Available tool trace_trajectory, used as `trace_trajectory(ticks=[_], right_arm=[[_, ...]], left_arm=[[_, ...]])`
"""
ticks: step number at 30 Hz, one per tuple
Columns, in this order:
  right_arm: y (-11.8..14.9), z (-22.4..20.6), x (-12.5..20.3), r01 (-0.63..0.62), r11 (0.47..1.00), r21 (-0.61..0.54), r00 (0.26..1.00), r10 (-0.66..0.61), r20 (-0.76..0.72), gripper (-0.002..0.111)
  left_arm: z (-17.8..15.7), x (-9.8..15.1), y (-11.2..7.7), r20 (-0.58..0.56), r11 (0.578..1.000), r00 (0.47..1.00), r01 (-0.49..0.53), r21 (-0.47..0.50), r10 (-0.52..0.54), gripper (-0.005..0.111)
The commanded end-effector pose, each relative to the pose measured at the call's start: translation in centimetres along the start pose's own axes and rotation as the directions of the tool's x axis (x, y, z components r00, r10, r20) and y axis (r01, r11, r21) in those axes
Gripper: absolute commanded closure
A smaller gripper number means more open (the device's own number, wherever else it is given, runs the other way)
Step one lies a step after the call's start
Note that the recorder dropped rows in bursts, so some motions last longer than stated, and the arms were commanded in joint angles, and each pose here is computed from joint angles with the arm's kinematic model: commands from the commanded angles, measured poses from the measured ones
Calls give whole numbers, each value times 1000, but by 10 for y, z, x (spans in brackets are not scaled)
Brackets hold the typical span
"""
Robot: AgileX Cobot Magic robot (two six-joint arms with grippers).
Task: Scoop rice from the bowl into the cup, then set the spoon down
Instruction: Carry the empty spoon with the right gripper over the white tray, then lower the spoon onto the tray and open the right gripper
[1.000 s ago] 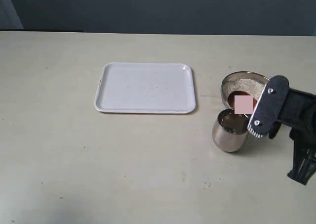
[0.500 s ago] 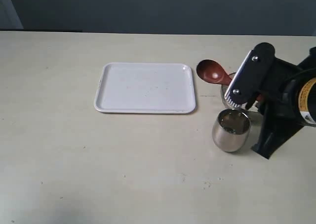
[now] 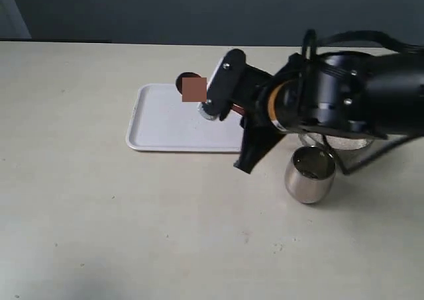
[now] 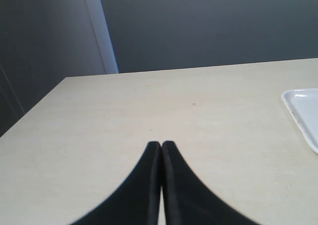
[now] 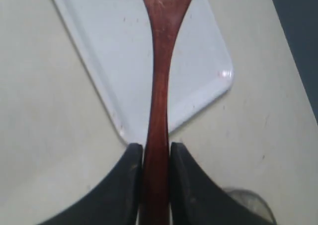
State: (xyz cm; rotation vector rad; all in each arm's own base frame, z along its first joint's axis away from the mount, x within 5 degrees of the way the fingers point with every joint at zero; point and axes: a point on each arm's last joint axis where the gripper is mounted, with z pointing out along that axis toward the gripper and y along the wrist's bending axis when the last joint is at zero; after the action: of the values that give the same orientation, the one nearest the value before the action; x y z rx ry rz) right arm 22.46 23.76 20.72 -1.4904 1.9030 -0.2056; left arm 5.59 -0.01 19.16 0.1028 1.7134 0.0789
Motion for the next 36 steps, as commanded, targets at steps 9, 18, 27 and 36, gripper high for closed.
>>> trace_trajectory(ticks=[9,18,27,36], right_arm=[[-36,78,-31,-239,971,-27,970,240,39,109],[-19,106,-20,-281,957,-72,960,278,-40,109],[-16,110,-21,-303,949,-88,953,302,-27,74],[-25,93,-20,-328,943,-51,942,324,-83,74]], left_arm=[[-1,-2,0,18,1000,1000,3,4,-3,106],[-1,-2,0,18,1000,1000,3,4,-3,106],[-1,-2,0,18,1000,1000,3,4,-3,106],[-1,-2,0,18,1000,1000,3,4,-3,106]])
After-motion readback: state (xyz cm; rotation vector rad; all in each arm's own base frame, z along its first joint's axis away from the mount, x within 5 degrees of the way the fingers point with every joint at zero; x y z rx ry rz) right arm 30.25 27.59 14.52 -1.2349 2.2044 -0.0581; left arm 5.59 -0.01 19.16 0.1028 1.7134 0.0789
